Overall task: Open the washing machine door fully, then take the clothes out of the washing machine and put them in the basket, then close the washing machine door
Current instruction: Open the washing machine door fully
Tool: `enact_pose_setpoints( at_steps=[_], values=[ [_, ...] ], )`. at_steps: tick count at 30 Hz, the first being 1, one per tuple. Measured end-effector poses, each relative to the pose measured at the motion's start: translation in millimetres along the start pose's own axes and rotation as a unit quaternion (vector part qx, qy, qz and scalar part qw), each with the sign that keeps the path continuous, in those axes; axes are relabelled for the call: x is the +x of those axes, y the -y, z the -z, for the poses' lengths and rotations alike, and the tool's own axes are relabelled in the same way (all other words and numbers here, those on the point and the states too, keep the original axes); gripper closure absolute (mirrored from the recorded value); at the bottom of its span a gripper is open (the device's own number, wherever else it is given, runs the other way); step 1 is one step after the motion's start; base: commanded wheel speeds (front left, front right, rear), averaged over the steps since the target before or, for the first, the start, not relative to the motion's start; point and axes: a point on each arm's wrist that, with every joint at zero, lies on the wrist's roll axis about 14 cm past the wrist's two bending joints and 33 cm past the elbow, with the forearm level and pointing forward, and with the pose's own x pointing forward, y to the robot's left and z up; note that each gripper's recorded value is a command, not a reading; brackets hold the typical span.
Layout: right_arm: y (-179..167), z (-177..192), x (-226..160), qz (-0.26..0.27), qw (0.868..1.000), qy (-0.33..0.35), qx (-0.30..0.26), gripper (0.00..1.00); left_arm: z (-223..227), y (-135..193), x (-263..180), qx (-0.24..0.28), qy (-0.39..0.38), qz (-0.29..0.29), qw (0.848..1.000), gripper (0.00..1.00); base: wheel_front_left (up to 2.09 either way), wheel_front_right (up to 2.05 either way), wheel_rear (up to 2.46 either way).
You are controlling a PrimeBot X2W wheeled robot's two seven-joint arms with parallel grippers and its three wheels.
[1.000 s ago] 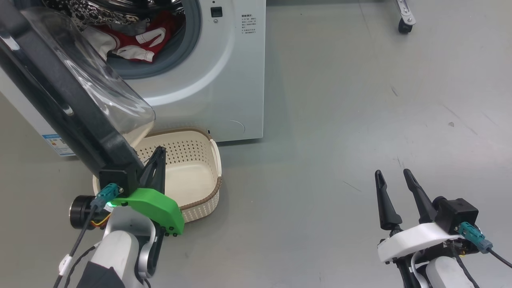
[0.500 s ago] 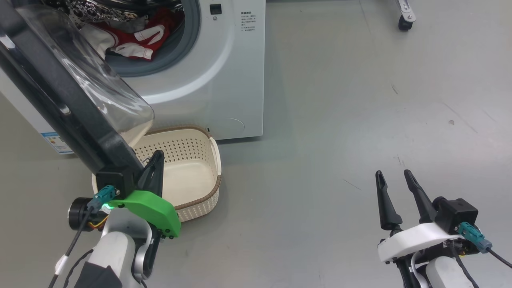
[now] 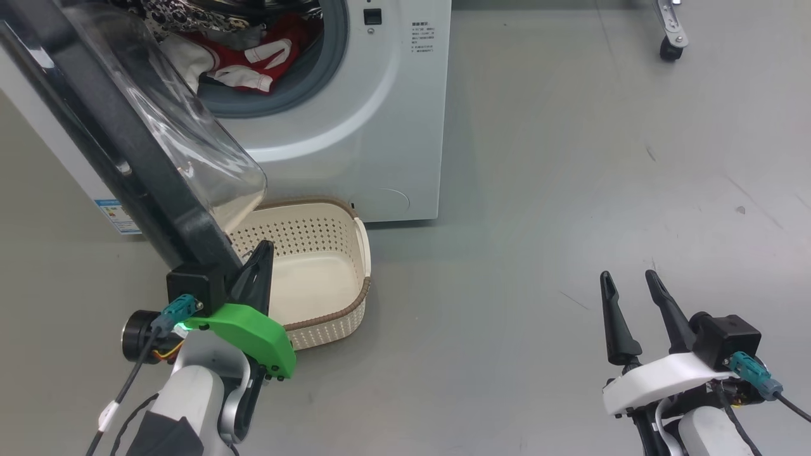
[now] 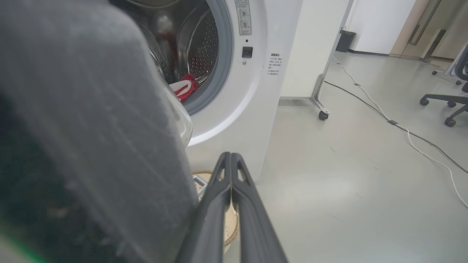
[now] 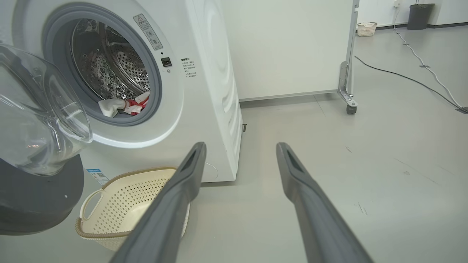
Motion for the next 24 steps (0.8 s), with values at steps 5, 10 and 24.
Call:
enact_pose_setpoints(
  at_steps=[5, 10, 24],
  values=[
    [-9.7, 3.3, 3.7, -0.018, 1.0, -0.005, 0.001, 0.0, -0.3, -7.5, -7.4, -0.002, 0.002, -0.01, 1.0, 1.0, 0.0, 0.0, 0.0],
    [-18.9, 4.3, 7.4, -0.034, 0.999, -0.007, 0.0, 0.0, -2.5, -14.7, -14.2, -0.005, 0.009, -0.023, 1.0, 1.0, 0.0, 0.0, 0.0],
    [-54.1, 19.0, 17.3, -0.09, 0.996, -0.029, 0.002, 0.0, -13.8, -51.9, -43.1, -0.015, 0.035, -0.082, 0.996, 1.0, 0.0, 0.0, 0.0]
  ],
)
